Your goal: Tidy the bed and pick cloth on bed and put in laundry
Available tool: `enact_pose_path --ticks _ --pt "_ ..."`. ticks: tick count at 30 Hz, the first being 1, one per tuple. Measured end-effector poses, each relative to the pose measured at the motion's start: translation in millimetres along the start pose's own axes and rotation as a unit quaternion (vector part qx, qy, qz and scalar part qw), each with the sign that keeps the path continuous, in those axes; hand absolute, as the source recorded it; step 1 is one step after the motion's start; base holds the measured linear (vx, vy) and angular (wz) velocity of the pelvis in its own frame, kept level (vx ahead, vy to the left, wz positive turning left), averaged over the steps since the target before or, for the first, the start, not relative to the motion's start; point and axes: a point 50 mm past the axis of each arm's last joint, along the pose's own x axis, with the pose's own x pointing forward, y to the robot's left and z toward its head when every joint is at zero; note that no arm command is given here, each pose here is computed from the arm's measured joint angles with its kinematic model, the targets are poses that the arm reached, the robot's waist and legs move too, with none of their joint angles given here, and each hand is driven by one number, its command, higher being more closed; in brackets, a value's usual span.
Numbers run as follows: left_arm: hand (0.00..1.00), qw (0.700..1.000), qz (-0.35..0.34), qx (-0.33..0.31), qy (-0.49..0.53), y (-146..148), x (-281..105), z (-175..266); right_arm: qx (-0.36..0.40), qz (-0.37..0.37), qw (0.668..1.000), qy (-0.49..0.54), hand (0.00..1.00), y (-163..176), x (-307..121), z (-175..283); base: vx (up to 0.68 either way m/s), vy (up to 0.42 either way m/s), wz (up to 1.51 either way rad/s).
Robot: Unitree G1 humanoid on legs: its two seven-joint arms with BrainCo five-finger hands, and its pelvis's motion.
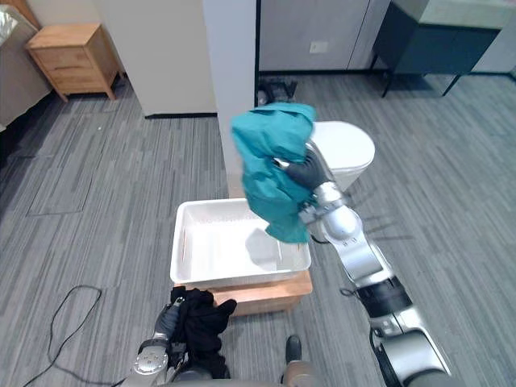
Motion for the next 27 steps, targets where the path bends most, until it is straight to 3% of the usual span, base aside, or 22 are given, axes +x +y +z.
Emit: enact_pose_path --ticks 5,16,17,27 --pt "1.00 1.000 0.004 -0.011 0.012 2.0 -3.4 -6.4 0.002 0.045 0.999 0.017 1.00 19.8 9.7 -6.3 -0.08 0.041 -0.08" --pt "1.00 0.998 -0.021 -0.005 -0.051 -7.3 4.9 23.9 -0.017 0.033 0.998 0.054 1.00 6.7 18.8 -19.4 -0.04 0.001 0.13" --pt "1.00 0.998 -0.021 -0.007 -0.059 -7.3 4.7 26.9 -0.023 0.033 0.997 0.064 0.00 5.1 21.0 -23.8 -0.03 -0.011 -0.09" --pt "1.00 0.993 -0.022 -0.015 -0.118 -12.7 6.3 55.0 -0.156 -0.001 0.977 0.147 0.00 -34.5 35.2 -55.5 -0.03 0.005 -0.02"
